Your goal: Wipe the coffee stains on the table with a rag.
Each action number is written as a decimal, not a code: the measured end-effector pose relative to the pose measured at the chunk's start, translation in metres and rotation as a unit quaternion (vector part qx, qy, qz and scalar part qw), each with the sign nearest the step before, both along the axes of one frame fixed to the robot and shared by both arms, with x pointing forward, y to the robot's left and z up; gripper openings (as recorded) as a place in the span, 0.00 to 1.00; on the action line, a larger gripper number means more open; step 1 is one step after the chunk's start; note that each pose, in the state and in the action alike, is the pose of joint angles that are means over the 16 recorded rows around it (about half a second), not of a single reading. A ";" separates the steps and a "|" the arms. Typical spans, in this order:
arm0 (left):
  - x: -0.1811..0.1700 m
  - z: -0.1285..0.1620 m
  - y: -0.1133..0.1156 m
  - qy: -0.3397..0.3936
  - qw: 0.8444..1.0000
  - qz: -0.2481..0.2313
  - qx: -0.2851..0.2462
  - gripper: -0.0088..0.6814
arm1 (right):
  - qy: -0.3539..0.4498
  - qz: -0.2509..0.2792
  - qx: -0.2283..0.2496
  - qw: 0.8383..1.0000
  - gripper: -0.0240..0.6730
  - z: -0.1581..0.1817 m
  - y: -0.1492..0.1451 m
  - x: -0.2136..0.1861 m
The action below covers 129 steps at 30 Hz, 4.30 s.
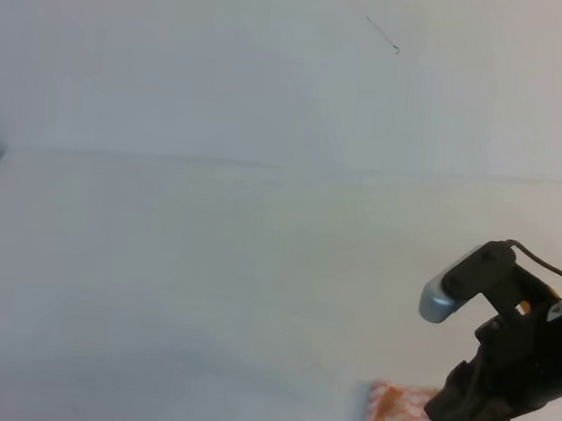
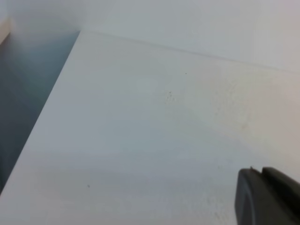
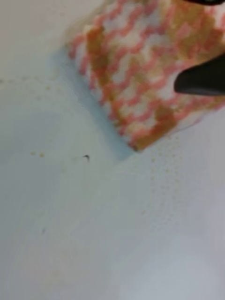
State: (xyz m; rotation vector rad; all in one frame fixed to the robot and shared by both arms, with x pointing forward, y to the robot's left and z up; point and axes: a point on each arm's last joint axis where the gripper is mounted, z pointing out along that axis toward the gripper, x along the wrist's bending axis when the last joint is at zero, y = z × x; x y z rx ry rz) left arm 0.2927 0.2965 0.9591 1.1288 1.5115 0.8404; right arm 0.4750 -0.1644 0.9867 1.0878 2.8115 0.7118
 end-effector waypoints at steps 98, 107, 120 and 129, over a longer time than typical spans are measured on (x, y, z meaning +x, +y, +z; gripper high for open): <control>0.000 0.000 0.000 0.000 1.000 0.000 0.000 0.01 | -0.036 -0.325 -0.127 0.936 0.08 -0.079 -0.144 0.161; 0.000 0.000 0.000 0.000 1.000 0.000 0.000 0.01 | -0.050 -0.259 -0.103 0.959 0.07 -0.091 -0.082 0.163; 0.000 0.000 0.000 0.000 1.000 0.000 0.000 0.01 | -0.035 -0.180 -0.108 0.977 0.08 -0.103 -0.022 0.147; 0.000 0.000 0.000 0.000 1.000 0.000 0.000 0.01 | -0.025 -0.168 -0.178 0.969 0.08 -0.107 -0.043 0.134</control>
